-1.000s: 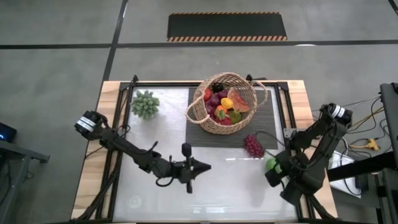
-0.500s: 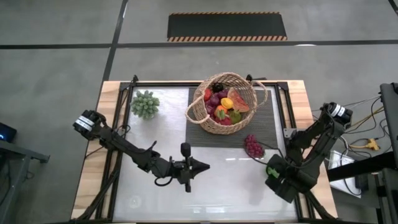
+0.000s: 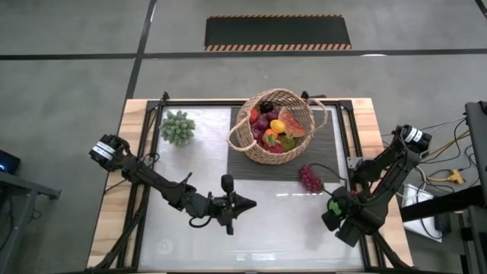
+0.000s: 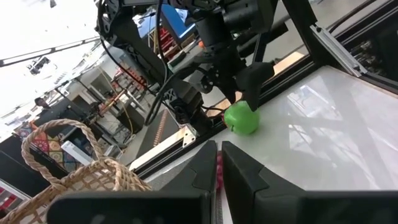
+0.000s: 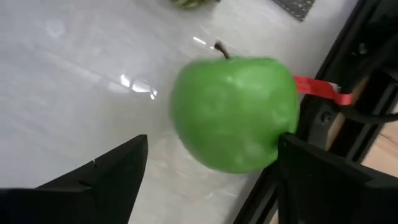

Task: Build produce basket
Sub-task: Put the green apple into the brown basket

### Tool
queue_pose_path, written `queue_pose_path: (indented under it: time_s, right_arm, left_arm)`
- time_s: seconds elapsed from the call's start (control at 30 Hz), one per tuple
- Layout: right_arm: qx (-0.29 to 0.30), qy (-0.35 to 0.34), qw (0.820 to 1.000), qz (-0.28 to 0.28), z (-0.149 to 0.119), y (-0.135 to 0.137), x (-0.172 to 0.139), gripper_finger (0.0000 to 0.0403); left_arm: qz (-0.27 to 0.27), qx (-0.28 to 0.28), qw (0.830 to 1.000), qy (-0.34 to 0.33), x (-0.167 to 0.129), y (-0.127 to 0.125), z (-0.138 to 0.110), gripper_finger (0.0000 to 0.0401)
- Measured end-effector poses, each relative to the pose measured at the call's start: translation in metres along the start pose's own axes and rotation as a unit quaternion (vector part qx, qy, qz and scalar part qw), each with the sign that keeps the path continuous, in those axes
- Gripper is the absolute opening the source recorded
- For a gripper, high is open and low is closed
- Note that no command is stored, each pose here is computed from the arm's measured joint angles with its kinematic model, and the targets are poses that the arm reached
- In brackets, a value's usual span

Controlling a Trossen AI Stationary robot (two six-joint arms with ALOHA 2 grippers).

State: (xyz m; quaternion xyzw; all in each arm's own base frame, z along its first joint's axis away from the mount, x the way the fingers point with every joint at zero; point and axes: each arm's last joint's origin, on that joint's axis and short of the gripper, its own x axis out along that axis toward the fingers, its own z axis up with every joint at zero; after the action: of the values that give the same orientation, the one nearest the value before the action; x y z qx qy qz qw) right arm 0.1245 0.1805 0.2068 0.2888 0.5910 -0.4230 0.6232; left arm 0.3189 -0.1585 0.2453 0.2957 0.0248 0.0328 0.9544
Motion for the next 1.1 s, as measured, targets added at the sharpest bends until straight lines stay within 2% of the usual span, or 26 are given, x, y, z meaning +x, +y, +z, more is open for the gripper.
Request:
queue_pose_path:
  time_s: [0.6,0.87,1.1]
  right_arm:
    - [-0.016,-0.034,0.999,-0.014,0.004,-0.006,0.018,0.0336]
    - [0.006,-0.030,0.999,-0.017,0.012,-0.008,0.019,0.0367]
    - [-0.006,-0.029,1.000,-0.002,0.026,-0.008,0.014,0.0370]
  left_arm:
    - [-0.003,0.006,1.000,0.004,-0.001,-0.002,-0.004,0.0005]
    - [-0.003,0.005,1.000,0.004,-0.001,-0.002,-0.004,0.0005]
    - [-0.003,0.005,1.000,0.004,-0.001,-0.002,-0.004,0.0005]
